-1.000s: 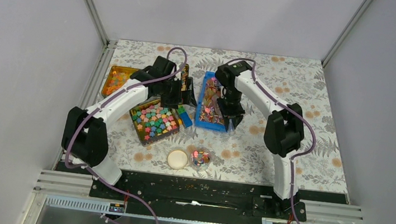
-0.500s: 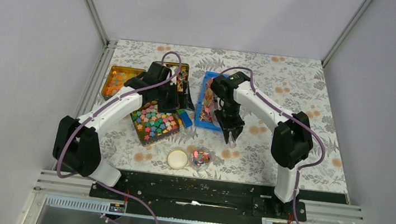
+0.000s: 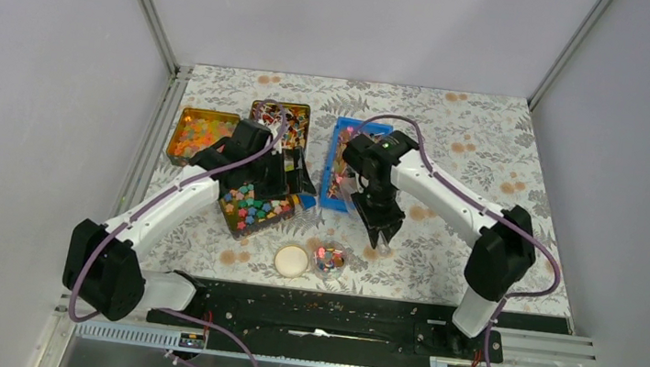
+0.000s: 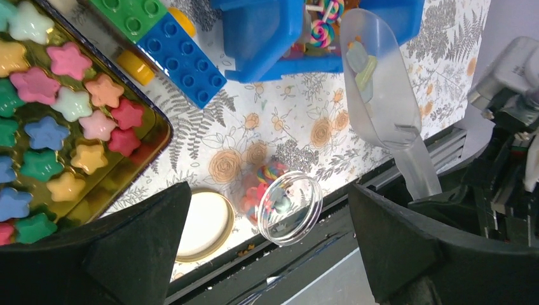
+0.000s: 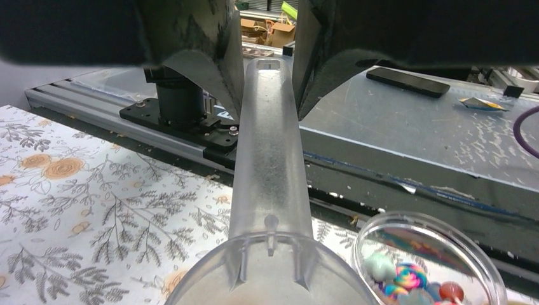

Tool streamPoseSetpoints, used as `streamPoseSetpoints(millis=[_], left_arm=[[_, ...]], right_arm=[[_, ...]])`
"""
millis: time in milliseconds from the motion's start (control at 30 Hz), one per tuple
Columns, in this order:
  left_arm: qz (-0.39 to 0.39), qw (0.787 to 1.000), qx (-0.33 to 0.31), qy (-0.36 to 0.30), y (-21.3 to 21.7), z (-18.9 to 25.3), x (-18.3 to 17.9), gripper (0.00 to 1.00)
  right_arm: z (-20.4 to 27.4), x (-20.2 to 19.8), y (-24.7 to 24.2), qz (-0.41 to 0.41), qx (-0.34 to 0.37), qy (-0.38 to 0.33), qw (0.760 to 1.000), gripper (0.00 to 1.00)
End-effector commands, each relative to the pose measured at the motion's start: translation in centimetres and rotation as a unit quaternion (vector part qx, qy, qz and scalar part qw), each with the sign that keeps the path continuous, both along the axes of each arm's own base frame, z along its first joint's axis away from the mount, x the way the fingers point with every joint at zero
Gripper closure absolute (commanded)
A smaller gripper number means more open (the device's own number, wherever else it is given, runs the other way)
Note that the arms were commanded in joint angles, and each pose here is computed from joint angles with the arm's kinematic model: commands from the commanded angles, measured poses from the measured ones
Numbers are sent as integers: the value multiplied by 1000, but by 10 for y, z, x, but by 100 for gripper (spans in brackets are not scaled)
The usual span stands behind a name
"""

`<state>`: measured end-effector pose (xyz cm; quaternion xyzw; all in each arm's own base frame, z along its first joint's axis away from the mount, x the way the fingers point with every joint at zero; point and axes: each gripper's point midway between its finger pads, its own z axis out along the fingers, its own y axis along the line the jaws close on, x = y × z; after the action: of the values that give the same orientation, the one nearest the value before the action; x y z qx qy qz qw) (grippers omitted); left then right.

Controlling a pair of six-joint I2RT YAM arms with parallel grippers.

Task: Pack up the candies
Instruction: Scoop the fake candies from the storage box, then place the fake candies in the packing bottle.

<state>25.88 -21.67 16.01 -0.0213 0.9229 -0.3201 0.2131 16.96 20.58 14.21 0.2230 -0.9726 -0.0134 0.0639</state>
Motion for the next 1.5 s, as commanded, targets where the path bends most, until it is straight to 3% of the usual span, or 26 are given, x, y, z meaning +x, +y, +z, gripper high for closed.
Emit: streamPoseSetpoints(millis=[0,533,800,1467], left_arm=[[8,999,-23,-31,-7,15,-4,1],[-16,998,-55,-34,-27,16,-66,4],[-42,997,-60,-21,-36,7,-100,15],[-78,996,-41,15,-50,-17,-109,41]], right_arm=[[18,-22,-5,1,11,-13,1000,100],[16,-95,6,27,40,9,999,100],[19,-125,21,35,68,25,997,100],[28,-140,30,25,101,38,994,100]])
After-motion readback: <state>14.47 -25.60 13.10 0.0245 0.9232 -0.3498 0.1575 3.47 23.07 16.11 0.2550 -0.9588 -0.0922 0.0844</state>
